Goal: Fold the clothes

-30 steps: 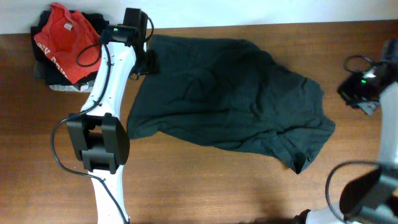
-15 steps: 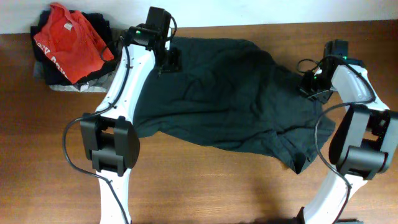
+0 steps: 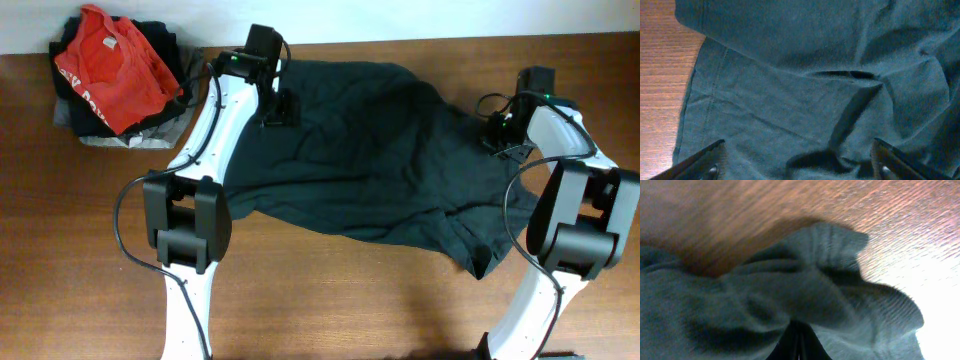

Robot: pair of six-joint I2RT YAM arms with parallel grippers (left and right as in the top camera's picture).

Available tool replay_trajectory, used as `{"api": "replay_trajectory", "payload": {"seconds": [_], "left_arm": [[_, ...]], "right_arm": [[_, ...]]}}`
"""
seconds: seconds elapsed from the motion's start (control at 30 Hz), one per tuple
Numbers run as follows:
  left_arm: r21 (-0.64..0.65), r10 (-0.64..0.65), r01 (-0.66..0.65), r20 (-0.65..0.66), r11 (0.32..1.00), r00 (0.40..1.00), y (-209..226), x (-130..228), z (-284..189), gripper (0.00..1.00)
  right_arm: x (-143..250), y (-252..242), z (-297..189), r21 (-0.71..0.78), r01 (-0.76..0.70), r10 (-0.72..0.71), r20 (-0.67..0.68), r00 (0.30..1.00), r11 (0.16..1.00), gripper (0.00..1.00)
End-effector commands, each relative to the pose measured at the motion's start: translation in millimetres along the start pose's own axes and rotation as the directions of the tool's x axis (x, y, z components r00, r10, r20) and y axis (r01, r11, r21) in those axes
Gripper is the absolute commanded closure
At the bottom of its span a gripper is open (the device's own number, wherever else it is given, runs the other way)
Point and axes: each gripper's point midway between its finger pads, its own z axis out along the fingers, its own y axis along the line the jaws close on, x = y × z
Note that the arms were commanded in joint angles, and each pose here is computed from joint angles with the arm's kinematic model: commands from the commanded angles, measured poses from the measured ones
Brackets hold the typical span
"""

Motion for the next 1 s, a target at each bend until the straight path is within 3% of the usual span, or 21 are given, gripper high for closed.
{"api": "replay_trajectory", "payload": {"seconds": [0.0, 0.27, 0.63, 0.7, 0.83, 0.97], "left_arm": [[0.015, 0.000, 0.000, -0.002, 1.000, 1.000, -3.7, 0.1, 3.3, 0.07], [0.014, 0.000, 0.000, -0.005, 1.000, 1.000, -3.6, 0.7, 3.1, 0.05], [0.014, 0.038, -0.038, -0.005, 0.999, 0.999, -3.5, 1.0, 3.3, 0.05], [0.015, 0.067, -0.067, -0.004, 0.998, 0.998, -3.6, 0.8, 3.3, 0.04], [0.027, 0.093, -0.093, -0.005, 0.995, 0.996, -6.3, 1.4, 3.2, 0.04], [0.122, 0.190, -0.189, 0.003, 0.974, 0.982, -29.7, 4.4, 2.0, 0.05]], "right_arm": [[0.3, -17.8, 17.2, 0.075, 0.001, -0.001, 0.000, 1.000, 0.997, 0.93], [-10.8, -54.3, 32.5, 0.139, -0.058, 0.055, 0.022, 0.998, 0.989, 0.92], [-70.8, -84.9, 16.8, 0.179, -0.072, 0.032, 0.216, 0.976, 0.981, 0.83], [-82.6, -81.9, 7.4, 0.176, -0.069, 0.025, 0.241, 0.970, 0.982, 0.76], [-105.2, -71.7, -28.6, 0.169, -0.065, 0.021, 0.253, 0.967, 0.983, 0.45], [-118.4, -56.4, -85.5, 0.127, -0.065, 0.034, 0.232, 0.972, 0.990, 0.38]]}}
